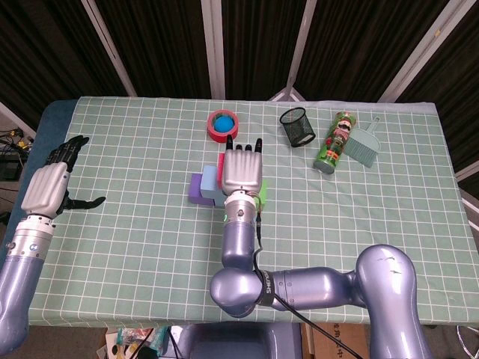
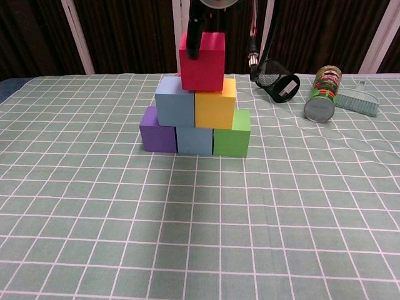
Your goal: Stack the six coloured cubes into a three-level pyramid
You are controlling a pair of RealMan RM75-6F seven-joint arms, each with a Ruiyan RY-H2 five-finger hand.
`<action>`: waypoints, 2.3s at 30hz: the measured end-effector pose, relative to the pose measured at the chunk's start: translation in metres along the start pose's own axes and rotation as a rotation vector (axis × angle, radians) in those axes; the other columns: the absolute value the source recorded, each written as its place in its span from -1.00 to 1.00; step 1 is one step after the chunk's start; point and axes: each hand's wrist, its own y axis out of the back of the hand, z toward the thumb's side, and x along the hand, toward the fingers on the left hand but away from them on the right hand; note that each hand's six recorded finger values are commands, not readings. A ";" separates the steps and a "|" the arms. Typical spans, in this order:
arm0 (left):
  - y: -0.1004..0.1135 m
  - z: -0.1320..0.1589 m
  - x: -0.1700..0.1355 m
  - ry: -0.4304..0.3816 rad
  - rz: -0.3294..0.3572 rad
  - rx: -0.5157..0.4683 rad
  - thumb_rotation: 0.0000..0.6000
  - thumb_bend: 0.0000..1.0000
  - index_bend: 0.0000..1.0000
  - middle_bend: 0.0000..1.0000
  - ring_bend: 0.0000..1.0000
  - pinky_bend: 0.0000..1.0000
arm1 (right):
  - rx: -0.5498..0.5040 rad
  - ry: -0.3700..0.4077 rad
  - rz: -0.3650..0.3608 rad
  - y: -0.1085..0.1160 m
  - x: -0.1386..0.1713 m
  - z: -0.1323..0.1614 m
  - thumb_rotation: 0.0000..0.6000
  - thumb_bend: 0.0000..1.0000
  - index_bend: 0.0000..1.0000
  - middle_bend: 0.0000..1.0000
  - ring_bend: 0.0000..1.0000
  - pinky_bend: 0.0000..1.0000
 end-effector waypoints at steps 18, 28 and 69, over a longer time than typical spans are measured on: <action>-0.001 0.000 0.000 0.001 -0.004 0.002 1.00 -0.80 -1.00 -1.00 -1.00 -1.00 | -0.024 -0.006 0.024 -0.003 -0.002 -0.001 1.00 -0.27 -1.00 -0.23 -0.55 -1.00; -0.001 -0.001 0.001 0.003 -0.002 0.003 1.00 -0.80 -1.00 -1.00 -1.00 -1.00 | -0.033 -0.003 0.034 -0.002 -0.002 0.002 1.00 -0.28 -1.00 -0.23 -0.55 -1.00; -0.002 -0.001 0.001 0.005 -0.002 0.008 1.00 -0.80 -1.00 -1.00 -1.00 -1.00 | -0.049 -0.014 0.030 -0.005 -0.002 0.008 1.00 -0.27 -1.00 -0.23 -0.55 -1.00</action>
